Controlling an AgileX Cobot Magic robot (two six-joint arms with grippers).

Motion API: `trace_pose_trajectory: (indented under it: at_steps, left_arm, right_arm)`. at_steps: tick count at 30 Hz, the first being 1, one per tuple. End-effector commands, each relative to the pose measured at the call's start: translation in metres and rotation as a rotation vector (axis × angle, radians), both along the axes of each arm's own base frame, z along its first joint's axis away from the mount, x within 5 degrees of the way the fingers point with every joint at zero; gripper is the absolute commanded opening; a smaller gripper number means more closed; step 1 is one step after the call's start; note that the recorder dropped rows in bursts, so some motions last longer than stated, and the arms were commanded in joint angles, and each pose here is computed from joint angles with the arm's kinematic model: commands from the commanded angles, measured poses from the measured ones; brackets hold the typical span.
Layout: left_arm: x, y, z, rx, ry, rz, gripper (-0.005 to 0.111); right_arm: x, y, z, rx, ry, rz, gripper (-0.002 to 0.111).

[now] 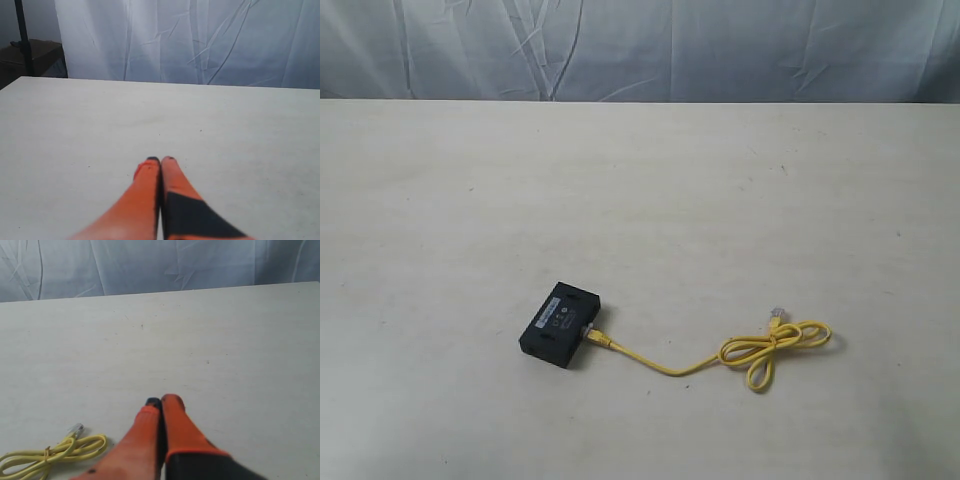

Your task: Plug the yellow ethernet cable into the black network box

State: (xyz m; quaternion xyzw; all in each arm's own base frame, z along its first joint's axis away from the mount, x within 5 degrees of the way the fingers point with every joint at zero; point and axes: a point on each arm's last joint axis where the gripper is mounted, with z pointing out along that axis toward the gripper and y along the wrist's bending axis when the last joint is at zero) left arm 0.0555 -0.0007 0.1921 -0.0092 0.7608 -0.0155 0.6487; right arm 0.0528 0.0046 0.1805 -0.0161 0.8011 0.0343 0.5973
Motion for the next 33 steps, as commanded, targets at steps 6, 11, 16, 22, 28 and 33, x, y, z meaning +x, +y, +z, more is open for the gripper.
trace_pose_trajectory:
  at_steps: [6, 11, 16, 22, 28, 33]
  left_arm:
    - [0.0, 0.0001, -0.0001, 0.02, -0.013, -0.001, 0.0]
    - [0.0, -0.0001, -0.0001, 0.009, -0.013, -0.002, 0.0]
    - [0.0, 0.0, 0.0001, 0.012, -0.015, -0.001, 0.0]
    - [0.0, 0.0, 0.0001, 0.012, -0.015, -0.001, 0.0]
    - [0.0, 0.0, 0.0001, 0.012, -0.015, -0.001, 0.0]
    - [0.0, 0.0, 0.0001, 0.012, -0.015, -0.001, 0.0]
  right_arm:
    - [0.0001, -0.0003, 0.0003, 0.004, -0.015, -0.006, 0.001]
    - [0.0, -0.0003, 0.0, 0.003, -0.012, -0.006, 0.001]
    - [0.0, -0.0003, 0.0, 0.003, -0.012, -0.006, 0.001]
    - [0.0, -0.0003, 0.0, 0.003, -0.012, -0.006, 0.001]
    - [0.0, -0.0003, 0.0, 0.003, -0.012, -0.006, 0.001]
    - [0.0001, -0.0003, 0.0002, 0.003, -0.014, -0.006, 0.001]
